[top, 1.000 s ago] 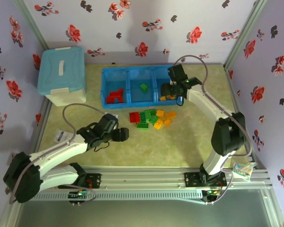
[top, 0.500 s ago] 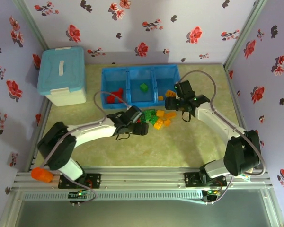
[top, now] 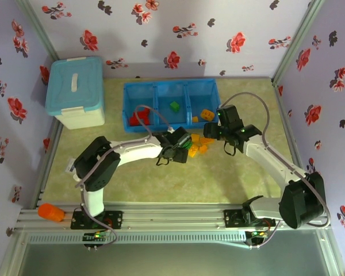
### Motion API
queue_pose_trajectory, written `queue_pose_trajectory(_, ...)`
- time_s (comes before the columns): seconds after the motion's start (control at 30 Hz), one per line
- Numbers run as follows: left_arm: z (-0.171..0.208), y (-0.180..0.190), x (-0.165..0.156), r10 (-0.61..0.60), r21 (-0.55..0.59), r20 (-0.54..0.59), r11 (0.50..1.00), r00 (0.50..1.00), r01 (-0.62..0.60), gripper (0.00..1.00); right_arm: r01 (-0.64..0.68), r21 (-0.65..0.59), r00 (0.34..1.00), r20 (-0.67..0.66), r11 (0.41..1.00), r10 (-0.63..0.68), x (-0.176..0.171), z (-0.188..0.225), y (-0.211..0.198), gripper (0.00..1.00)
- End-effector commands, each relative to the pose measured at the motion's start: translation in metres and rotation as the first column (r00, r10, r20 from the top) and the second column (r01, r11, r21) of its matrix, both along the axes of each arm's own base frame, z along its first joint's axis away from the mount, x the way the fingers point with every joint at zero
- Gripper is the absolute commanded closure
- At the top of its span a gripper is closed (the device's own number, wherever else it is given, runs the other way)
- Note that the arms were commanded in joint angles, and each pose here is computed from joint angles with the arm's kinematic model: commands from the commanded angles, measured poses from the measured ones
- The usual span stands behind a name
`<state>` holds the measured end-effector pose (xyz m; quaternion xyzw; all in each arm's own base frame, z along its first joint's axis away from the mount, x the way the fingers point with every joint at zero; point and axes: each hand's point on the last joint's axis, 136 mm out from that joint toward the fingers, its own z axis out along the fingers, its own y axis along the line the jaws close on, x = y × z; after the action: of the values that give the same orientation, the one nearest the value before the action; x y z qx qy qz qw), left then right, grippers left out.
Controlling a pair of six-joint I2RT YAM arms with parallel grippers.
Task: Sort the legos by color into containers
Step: Pick up the lego from the center of the table.
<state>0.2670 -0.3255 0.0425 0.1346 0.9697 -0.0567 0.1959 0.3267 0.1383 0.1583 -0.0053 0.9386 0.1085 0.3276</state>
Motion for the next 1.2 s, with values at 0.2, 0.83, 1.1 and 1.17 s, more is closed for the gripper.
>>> queue_pose_trajectory(0.2,-0.011,0.000,0.007,0.005,0.095,0.002,0.995,1.000,-0.005,0.18,0.019,0.032,0.998,0.057,0.999,-0.021,-0.007,0.012,-0.007,0.31)
queue_pose_trajectory(0.83,0.064,-0.011,0.008,-0.041,0.062,0.140,0.998,0.989,0.032,0.50,0.030,0.042,0.997,0.069,0.999,-0.032,-0.020,0.012,-0.015,0.32)
queue_pose_trajectory(1.1,0.115,0.000,0.068,0.009,0.004,0.229,1.000,0.973,-0.010,0.51,0.012,0.069,0.997,0.070,0.998,-0.017,-0.022,0.015,-0.010,0.32)
queue_pose_trajectory(1.17,0.123,0.001,0.084,0.014,-0.001,0.236,1.000,0.972,-0.014,0.51,0.008,0.076,0.997,0.072,0.997,-0.014,-0.022,0.017,-0.009,0.32)
